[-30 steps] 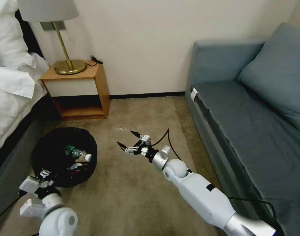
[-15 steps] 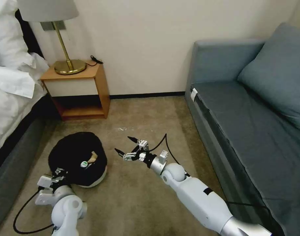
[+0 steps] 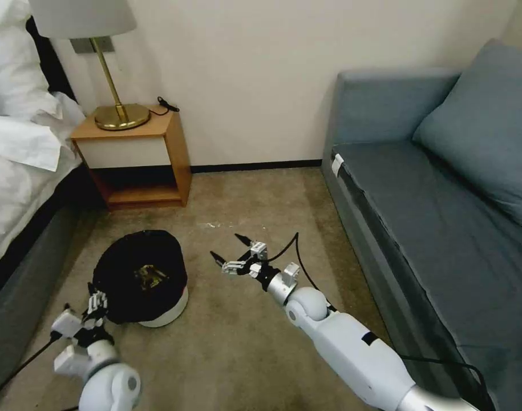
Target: Pick up the trash bin, then pick up the garbage on the floor and place it into the trash bin.
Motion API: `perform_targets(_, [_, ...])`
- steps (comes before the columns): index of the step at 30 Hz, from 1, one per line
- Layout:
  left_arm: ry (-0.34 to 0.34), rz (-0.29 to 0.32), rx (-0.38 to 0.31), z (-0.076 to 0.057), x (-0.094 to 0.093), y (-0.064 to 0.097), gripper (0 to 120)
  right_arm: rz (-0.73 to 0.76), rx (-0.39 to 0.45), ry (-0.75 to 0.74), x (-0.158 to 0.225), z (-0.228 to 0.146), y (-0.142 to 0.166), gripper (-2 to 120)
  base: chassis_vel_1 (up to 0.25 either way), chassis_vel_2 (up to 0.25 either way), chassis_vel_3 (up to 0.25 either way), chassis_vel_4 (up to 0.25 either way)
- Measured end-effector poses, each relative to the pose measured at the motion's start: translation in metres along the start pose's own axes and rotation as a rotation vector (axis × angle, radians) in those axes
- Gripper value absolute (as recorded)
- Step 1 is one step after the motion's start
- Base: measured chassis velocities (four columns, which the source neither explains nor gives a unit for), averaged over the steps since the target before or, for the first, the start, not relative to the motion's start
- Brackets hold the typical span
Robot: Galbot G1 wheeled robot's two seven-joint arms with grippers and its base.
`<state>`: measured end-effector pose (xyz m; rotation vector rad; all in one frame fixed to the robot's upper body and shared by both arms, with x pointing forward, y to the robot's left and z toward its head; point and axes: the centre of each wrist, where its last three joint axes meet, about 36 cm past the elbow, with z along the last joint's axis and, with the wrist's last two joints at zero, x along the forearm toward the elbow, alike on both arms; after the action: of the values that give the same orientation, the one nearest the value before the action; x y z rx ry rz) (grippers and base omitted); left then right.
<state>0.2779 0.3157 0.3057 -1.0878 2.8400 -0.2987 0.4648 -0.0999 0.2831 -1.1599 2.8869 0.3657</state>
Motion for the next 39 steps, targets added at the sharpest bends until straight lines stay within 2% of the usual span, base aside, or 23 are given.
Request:
perform_targets(1, [-0.023, 0.015, -0.028, -0.002, 0.007, 0.0, 94, 0.056, -0.009, -0.007, 0.007, -0.001, 0.004, 100, 0.0, 0.0, 0.0, 0.0])
perform_targets(3, [-0.059, 0.061, -0.069, -0.007, 0.019, -0.002, 98, 0.136, -0.018, -0.018, 0.017, -0.003, 0.01, 100, 0.0, 0.0, 0.0, 0.0])
perform_targets(4, [-0.059, 0.061, -0.069, -0.007, 0.019, -0.002, 98, 0.136, -0.018, -0.018, 0.017, -0.003, 0.01, 100, 0.0, 0.0, 0.0, 0.0])
perform_targets(7, [-0.144, 0.15, -0.134, -0.014, 0.039, -0.003, 100, 0.195, -0.016, -0.027, 0.036, -0.009, 0.014, 100, 0.0, 0.0, 0.0, 0.0])
perform_targets(8, [-0.144, 0.15, -0.134, -0.014, 0.039, -0.003, 100, 0.195, -0.016, -0.027, 0.036, -0.009, 0.014, 100, 0.0, 0.0, 0.0, 0.0])
perform_targets(11, [-0.179, 0.242, -0.196, -0.022, 0.053, -0.004, 100, 0.262, 0.005, -0.035, 0.058, -0.018, 0.016, 100, 0.0, 0.0, 0.0, 0.0])
perform_targets(14, [-0.186, 0.277, -0.202, -0.026, 0.058, -0.008, 100, 0.3, 0.014, -0.042, 0.069, -0.025, 0.018, 100, 0.0, 0.0, 0.0, 0.0])
perform_targets(18, [-0.165, 0.289, -0.176, -0.028, 0.062, -0.017, 100, 0.324, 0.023, -0.045, 0.082, -0.03, 0.024, 100, 0.0, 0.0, 0.0, 0.0])
perform_targets(20, [-0.137, 0.298, -0.15, -0.029, 0.064, -0.023, 100, 0.341, 0.063, -0.027, 0.096, -0.028, 0.029, 100, 0.0, 0.0, 0.0, 0.0])
perform_targets(31, [-0.085, 0.315, -0.1, -0.031, 0.06, -0.026, 100, 0.395, 0.086, -0.007, 0.112, -0.017, 0.034, 100, 0.0, 0.0, 0.0, 0.0])
perform_targets(39, [-0.083, 0.315, -0.098, -0.031, 0.059, -0.026, 100, 0.393, 0.084, -0.007, 0.112, -0.016, 0.033, 100, 0.0, 0.0, 0.0, 0.0])
